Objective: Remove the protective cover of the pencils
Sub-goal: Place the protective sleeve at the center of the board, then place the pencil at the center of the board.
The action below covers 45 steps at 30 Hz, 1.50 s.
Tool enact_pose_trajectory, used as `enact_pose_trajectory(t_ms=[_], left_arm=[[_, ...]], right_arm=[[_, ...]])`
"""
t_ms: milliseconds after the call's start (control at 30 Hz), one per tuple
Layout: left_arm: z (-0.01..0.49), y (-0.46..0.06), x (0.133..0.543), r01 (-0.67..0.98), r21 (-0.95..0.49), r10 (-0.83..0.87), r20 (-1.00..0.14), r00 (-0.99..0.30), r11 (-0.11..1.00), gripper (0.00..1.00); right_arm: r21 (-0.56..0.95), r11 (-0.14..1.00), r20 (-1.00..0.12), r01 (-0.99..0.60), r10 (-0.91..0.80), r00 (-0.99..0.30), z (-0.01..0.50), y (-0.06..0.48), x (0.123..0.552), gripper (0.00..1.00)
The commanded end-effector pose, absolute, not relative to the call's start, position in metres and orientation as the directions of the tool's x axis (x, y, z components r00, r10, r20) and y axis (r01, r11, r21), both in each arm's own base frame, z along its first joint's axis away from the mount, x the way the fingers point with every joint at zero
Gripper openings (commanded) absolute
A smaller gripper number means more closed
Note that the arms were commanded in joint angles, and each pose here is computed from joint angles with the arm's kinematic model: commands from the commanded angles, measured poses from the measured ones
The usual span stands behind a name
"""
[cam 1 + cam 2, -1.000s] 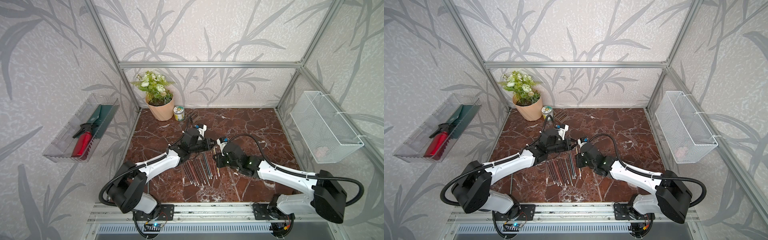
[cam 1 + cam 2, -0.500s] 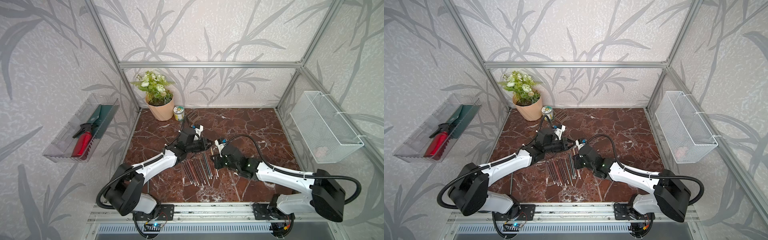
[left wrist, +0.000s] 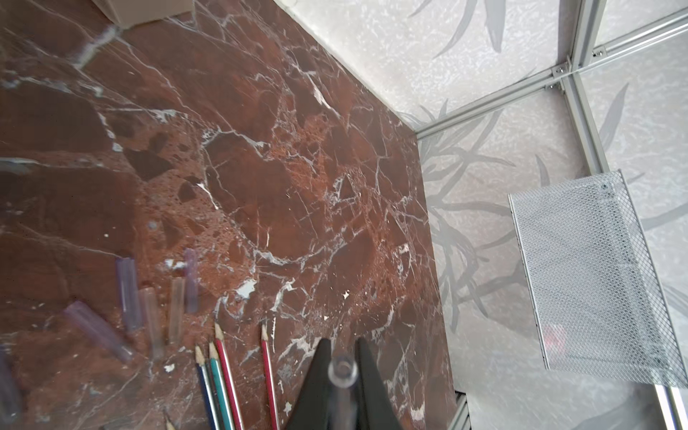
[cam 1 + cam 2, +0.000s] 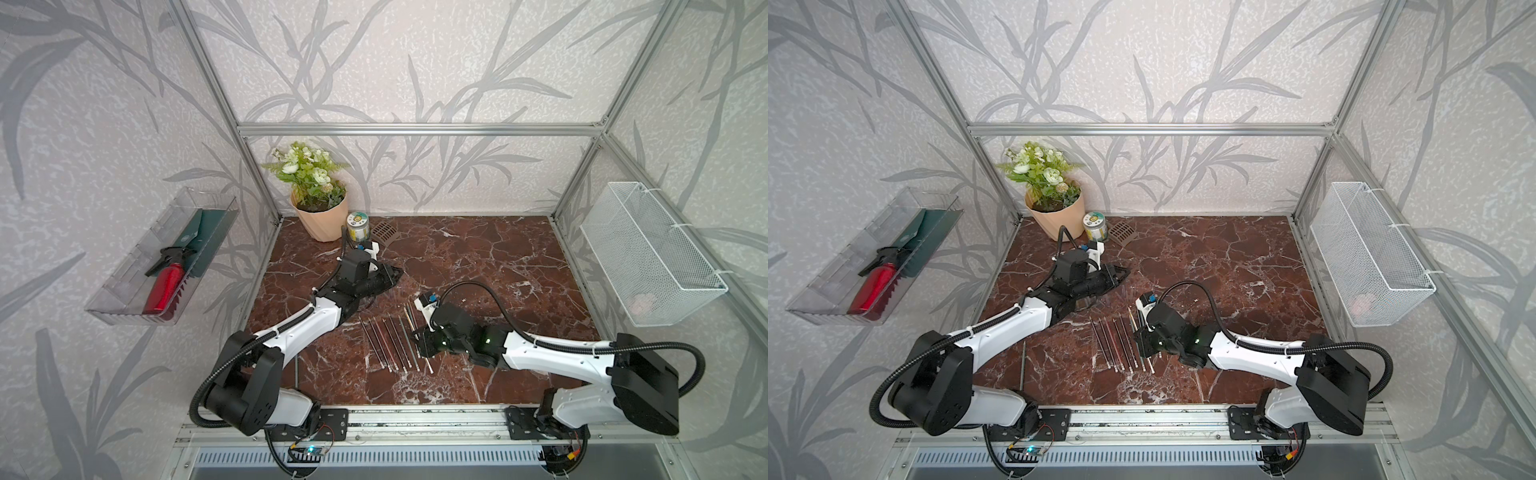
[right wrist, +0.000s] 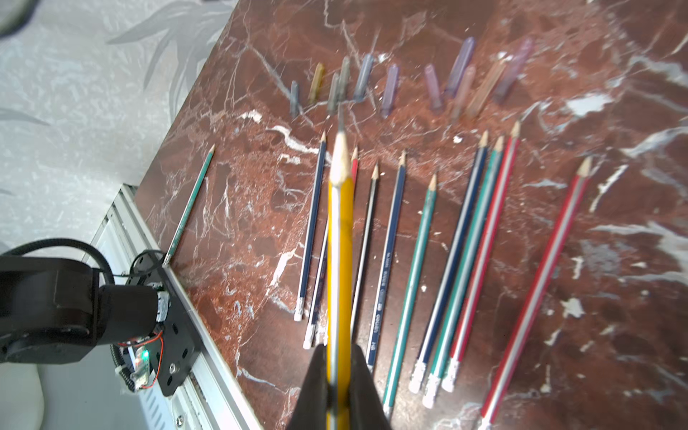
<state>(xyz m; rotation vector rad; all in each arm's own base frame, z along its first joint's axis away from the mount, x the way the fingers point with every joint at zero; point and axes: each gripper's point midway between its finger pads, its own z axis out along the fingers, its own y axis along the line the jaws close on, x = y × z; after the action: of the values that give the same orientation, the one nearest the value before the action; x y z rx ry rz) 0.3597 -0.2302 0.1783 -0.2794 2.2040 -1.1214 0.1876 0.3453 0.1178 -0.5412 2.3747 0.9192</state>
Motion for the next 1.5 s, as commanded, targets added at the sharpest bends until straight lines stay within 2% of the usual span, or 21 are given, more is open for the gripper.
enact_pose_trajectory(t_ms=[0,200,333,467,667,933,1467], left_arm=[[0.185,-0.219,0.362,0.079,-0.783,-0.496,-0.464,-0.733,0.617,0.0],[0.17,-0.218,0.369,0.026,-0.723,-0.451,-0.458,-0.766,0.69,0.0],[0.152,-0.237,0.374,0.02,-0.684,-0.362,-0.41,-0.837,0.729,0.0],[0.129,-0.26,0.38,0.018,-0.656,-0.297,-0.366,-0.882,0.754,0.0],[0.089,-0.286,0.384,0.018,-0.566,-0.184,-0.297,-0.937,0.824,0.0],[0.058,-0.286,0.388,-0.014,-0.507,-0.154,-0.235,-0.96,0.862,0.0],[0.023,-0.275,0.387,-0.088,-0.415,-0.159,-0.141,-0.977,0.906,0.0]], right_arm=[[0.518,0.677,-0.596,-0.523,-0.153,-0.788,0.12,0.347,0.182,0.0],[0.433,0.831,-0.575,-0.35,-0.044,-0.817,0.103,0.293,0.21,0.0],[0.42,0.879,-0.518,-0.226,0.027,-0.855,0.076,0.257,0.225,0.0],[0.383,0.905,-0.504,-0.183,0.038,-0.863,0.064,0.242,0.232,0.0],[0.349,0.92,-0.45,-0.178,-0.002,-0.893,0.047,0.246,0.238,0.01],[0.341,0.921,-0.379,-0.189,-0.05,-0.924,0.027,0.264,0.243,0.01],[0.307,0.934,-0.35,-0.184,-0.069,-0.934,0.012,0.269,0.249,0.04]])
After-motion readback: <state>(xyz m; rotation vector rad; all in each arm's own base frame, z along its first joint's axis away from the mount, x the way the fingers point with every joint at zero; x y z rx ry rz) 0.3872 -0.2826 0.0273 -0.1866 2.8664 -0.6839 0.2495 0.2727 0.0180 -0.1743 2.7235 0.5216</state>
